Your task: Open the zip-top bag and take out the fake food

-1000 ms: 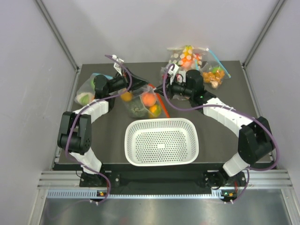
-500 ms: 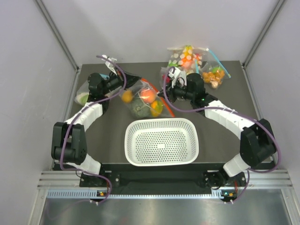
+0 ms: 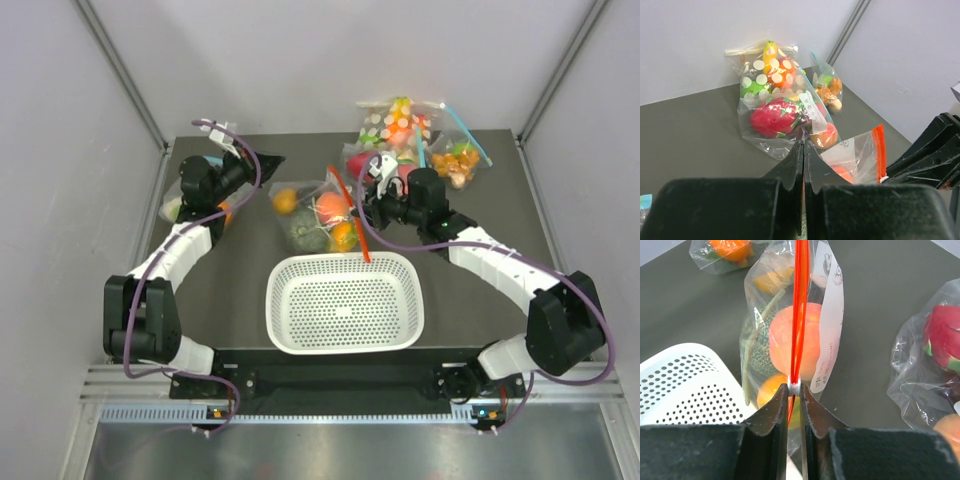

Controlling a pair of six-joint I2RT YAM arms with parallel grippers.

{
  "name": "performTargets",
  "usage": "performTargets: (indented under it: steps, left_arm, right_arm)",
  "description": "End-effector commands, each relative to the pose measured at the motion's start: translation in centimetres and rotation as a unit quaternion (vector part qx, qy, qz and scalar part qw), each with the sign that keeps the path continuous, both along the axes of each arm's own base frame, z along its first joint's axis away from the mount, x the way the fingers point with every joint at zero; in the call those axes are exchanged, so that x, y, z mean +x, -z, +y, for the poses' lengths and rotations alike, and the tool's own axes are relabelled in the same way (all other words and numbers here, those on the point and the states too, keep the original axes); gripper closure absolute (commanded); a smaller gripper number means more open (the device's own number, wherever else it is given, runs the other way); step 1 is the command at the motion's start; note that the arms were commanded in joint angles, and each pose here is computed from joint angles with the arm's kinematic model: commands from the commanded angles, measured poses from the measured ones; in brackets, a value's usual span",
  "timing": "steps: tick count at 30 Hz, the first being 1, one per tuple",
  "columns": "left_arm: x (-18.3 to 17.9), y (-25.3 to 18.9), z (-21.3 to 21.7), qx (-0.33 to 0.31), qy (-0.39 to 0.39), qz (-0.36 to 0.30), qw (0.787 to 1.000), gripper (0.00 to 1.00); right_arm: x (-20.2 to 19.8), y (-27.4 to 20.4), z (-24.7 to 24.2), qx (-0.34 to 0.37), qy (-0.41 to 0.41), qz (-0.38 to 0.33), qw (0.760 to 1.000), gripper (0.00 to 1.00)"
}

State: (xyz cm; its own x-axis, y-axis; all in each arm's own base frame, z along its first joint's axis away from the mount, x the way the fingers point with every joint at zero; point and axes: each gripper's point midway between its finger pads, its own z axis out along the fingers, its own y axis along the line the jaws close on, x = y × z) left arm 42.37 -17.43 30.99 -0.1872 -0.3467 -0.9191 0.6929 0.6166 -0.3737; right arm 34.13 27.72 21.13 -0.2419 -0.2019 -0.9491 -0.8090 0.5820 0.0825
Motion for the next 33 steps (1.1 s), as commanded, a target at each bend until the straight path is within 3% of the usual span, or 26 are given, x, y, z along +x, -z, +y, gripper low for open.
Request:
performTargets:
  steps: [1,5,8,10,16,23,29,32,33]
  left_arm:
    - [-1.3,-1.9,-0.9,-0.005,0.013,-0.029,0.999,1.00]
    - [-2.7,-1.7,-3.9,0.025,0.028,-0.032,0.999,0.98]
    - [-3.8,-1.7,-5.7,0.034,0.037,-0.031,0.998,0.80]
    - [-4.2,-1.7,-6.7,0.039,0.045,-0.029,0.998,0.62]
    - [-4.4,-1.2,-10.1,0.055,0.057,-0.014,0.997,0.33]
    - [-2.7,0.5,-11.6,0.067,0.040,0.017,0.997,0.21]
    - [-1.5,2.6,-12.4,0.097,0.013,0.042,0.994,0.25]
    - [-1.5,2.7,-12.4,0.098,0.010,0.044,0.994,0.67]
    - [-1.5,2.7,-12.3,0.100,0.008,0.044,0.994,0.86]
  right_arm:
    - [0.1,-1.6,-0.5,0.004,0.005,-0.021,1.000,1.00]
    - [0.4,-1.9,0.0,0.011,0.001,-0.022,1.000,1.00]
    - [0.5,-1.9,0.3,0.014,-0.003,-0.019,1.000,1.00]
    - [0.3,-1.9,0.5,0.016,-0.007,-0.018,1.000,1.00]
    - [-0.1,-2.1,1.2,0.021,-0.018,-0.016,1.000,1.00]
    - [-0.8,-2.4,2.0,0.025,-0.030,-0.017,0.999,1.00]
    - [-1.1,-2.4,2.6,0.024,-0.038,-0.018,0.999,1.00]
    - [-1.0,-2.3,2.7,0.022,-0.038,-0.018,0.999,1.00]
    - [-1.0,-2.2,2.7,0.022,-0.037,-0.018,0.999,1.00]
